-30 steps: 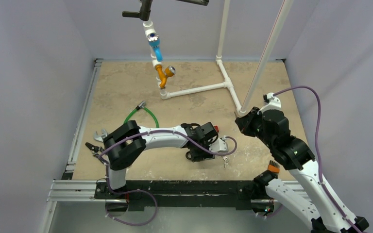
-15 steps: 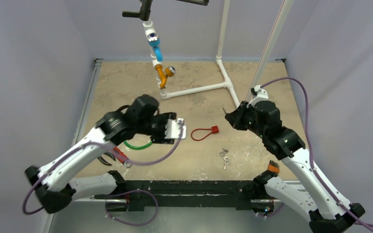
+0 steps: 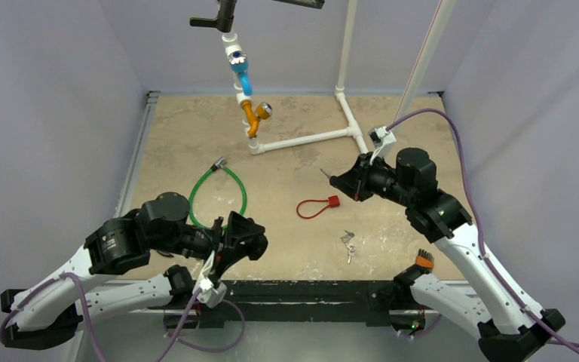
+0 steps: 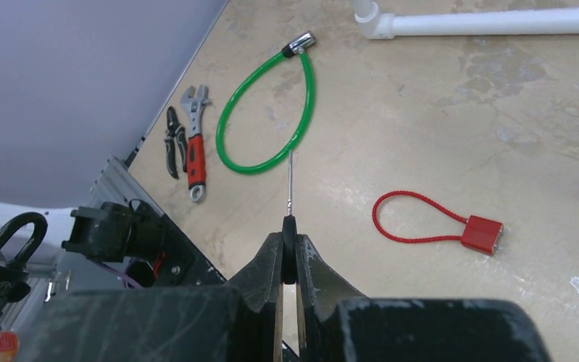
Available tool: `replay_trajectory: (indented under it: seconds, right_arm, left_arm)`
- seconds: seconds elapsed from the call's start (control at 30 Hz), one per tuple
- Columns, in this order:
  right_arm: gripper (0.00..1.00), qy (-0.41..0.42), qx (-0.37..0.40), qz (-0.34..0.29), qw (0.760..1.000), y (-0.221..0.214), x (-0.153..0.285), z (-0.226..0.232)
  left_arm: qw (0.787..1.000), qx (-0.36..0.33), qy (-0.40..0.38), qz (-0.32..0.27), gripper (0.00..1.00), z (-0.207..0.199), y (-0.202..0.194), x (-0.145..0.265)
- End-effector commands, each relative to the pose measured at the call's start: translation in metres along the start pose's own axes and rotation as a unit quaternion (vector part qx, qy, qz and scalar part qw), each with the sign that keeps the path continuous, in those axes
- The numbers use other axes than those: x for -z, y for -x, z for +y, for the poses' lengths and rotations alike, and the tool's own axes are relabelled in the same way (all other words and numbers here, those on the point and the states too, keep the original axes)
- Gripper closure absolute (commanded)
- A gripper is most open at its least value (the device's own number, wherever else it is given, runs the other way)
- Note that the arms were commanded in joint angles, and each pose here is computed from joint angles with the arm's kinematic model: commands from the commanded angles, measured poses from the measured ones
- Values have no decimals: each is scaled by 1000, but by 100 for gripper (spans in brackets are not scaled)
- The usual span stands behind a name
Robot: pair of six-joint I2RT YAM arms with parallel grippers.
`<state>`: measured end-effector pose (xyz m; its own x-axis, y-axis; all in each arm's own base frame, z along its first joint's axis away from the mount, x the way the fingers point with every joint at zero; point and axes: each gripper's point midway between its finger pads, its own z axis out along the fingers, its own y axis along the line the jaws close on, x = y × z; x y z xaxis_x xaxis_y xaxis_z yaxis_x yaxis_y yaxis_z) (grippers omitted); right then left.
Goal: Unlock with the key
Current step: Pick up the lock from the center of the board.
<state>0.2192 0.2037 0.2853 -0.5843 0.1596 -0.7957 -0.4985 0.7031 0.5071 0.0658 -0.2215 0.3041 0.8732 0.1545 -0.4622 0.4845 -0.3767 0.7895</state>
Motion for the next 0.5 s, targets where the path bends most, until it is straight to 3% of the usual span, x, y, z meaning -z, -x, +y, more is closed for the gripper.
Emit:
replay_trajectory:
  seconds: [0.0,0.27,0.47]
  right_arm:
    - [100,80,56,-11,995,15,5,31]
    - [100,144,79,7,986,14,6,54]
    - [100,166,84,13,983,14,6,64]
  left_arm:
    - [992,-82,81,-43,100,51,29,5]
    - [990,-91,99,-35,100,61,27,3]
    - [994,-37,99,-1,100,59,10,-2]
